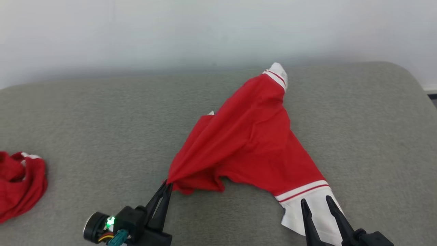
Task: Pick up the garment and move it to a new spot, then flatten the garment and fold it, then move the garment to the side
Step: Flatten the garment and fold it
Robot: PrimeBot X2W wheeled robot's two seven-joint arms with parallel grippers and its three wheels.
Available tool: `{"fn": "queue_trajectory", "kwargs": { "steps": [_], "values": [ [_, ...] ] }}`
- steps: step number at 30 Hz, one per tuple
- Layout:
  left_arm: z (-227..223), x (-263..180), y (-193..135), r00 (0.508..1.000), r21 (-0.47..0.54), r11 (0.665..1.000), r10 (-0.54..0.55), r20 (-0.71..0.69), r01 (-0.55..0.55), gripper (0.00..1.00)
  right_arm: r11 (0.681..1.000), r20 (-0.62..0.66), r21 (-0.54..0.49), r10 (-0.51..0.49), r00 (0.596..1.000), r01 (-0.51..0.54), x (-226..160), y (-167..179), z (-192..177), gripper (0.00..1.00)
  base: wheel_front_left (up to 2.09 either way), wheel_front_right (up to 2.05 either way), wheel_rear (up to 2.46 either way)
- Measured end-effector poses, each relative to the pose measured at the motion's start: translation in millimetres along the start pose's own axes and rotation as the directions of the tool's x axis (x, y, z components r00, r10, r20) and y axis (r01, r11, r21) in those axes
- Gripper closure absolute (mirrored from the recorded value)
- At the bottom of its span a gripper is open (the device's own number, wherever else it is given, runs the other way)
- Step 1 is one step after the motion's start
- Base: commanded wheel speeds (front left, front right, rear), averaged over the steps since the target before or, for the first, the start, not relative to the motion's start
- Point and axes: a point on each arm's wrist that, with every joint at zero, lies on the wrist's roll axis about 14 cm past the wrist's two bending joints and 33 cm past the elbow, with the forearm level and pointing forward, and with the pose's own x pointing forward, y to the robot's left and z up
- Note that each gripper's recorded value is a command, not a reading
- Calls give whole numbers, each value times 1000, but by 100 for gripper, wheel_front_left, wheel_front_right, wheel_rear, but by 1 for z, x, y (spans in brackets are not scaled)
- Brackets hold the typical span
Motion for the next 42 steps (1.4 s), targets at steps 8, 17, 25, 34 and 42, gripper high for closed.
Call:
{"fn": "queue_trajectory", "kwargs": {
  "steps": [8, 17, 25, 34, 42],
  "values": [
    [-3, -49, 35, 993, 49, 993, 113, -26, -111, 100, 997, 0, -2, 76, 997, -76, 15, 20, 0, 0, 0, 0, 0],
    [-14, -82, 61, 972, 45, 973, 227, -67, -224, 100, 996, -24, 0, 95, 995, -95, 20, 25, -8, 0, 0, 0, 0],
    [12, -41, 54, 989, 62, 987, 147, 11, -148, 100, 998, -7, -11, 68, 998, -68, 23, 16, -2, 0, 0, 0, 0],
    [48, 51, 64, 1000, 197, 980, 5, 28, -11, 100, 999, 25, -31, -17, 1000, 17, 30, -13, 9, 0, 0, 0, 0],
    [20, 104, 79, 993, 220, 973, -45, -113, 69, 100, 993, 15, -28, -113, 994, 113, 28, -44, 7, 0, 0, 0, 0]
  ]
}}
